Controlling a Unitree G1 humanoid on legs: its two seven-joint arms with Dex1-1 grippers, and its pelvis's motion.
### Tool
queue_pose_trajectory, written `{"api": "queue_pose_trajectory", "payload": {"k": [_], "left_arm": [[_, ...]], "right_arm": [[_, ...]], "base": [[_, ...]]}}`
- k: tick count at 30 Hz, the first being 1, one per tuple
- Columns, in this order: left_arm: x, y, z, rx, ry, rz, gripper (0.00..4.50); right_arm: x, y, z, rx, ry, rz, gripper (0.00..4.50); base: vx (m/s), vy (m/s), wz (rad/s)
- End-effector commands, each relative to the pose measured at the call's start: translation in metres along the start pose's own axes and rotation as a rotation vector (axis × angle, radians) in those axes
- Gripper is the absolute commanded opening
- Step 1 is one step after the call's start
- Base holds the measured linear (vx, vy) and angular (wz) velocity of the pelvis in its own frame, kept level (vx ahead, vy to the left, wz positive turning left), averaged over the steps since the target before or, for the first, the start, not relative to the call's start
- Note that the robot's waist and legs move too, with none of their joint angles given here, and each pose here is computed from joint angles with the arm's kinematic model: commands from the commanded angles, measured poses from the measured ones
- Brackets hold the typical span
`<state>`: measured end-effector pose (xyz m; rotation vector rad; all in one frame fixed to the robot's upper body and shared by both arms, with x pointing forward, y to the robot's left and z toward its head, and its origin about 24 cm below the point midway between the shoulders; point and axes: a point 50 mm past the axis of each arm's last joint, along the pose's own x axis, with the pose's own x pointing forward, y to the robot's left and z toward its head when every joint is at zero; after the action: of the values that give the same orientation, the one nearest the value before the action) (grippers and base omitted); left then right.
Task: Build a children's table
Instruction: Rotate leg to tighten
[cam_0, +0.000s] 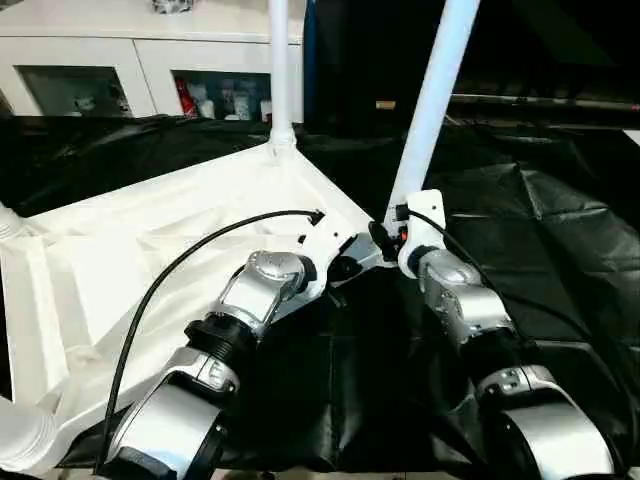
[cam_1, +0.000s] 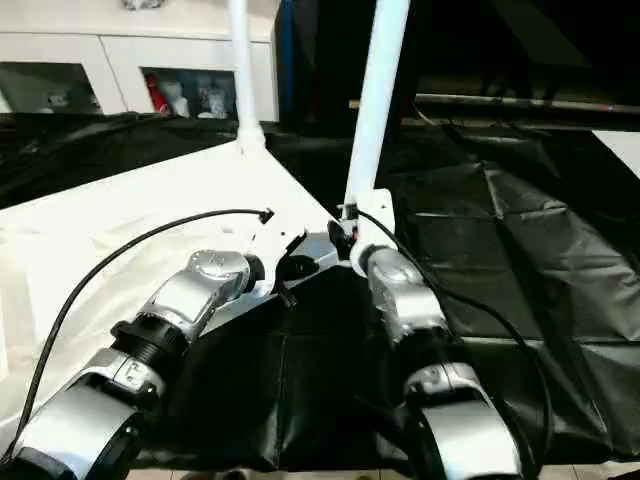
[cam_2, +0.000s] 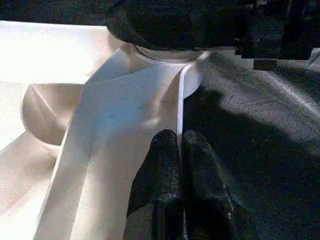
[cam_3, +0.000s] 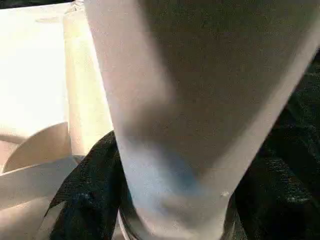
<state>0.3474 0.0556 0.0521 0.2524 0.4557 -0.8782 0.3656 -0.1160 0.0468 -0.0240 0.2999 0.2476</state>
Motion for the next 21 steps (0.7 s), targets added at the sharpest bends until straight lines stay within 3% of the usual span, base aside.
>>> {"api": "queue_pose_trajectory", "payload": {"k": [1,4,5,7,11,18,20,21], "left_arm": [[-0.004,0.010,0.003,-0.010,-0.019,0.068,0.00],[-0.005,0.009,-0.002,-0.007,-0.001,0.036,0.00],[-0.006,0.010,-0.003,-0.005,0.002,0.030,0.00],[-0.007,0.010,-0.004,0.009,0.006,0.010,0.00],[-0.017,0.012,-0.013,0.063,0.042,-0.104,0.00],[-0.029,0.015,-0.020,0.113,0.057,-0.214,0.00],[-0.045,0.009,-0.020,0.163,0.014,-0.407,0.00],[-0.046,0.008,-0.020,0.162,0.008,-0.426,0.00]], "right_arm": [[-0.003,-0.002,-0.025,-0.002,0.096,-0.013,3.31],[-0.001,0.000,-0.017,-0.008,0.055,0.033,3.37],[-0.002,0.000,-0.015,-0.014,0.041,0.047,3.65],[-0.002,-0.002,-0.010,-0.038,0.017,0.070,3.76],[-0.014,-0.008,0.002,-0.174,-0.033,0.308,3.76],[-0.034,-0.019,0.001,-0.295,-0.021,0.502,3.76],[-0.051,-0.029,-0.001,-0.340,0.005,0.651,3.76],[-0.052,-0.029,-0.001,-0.342,0.010,0.665,3.76]], "base": [[0.000,0.000,0.00],[0.000,0.000,0.00],[0.000,0.000,0.00],[0.000,0.000,0.00],[0.000,0.000,0.00],[0.000,0.000,0.00],[0.000,0.000,0.00],[0.000,0.000,0.00]]}}
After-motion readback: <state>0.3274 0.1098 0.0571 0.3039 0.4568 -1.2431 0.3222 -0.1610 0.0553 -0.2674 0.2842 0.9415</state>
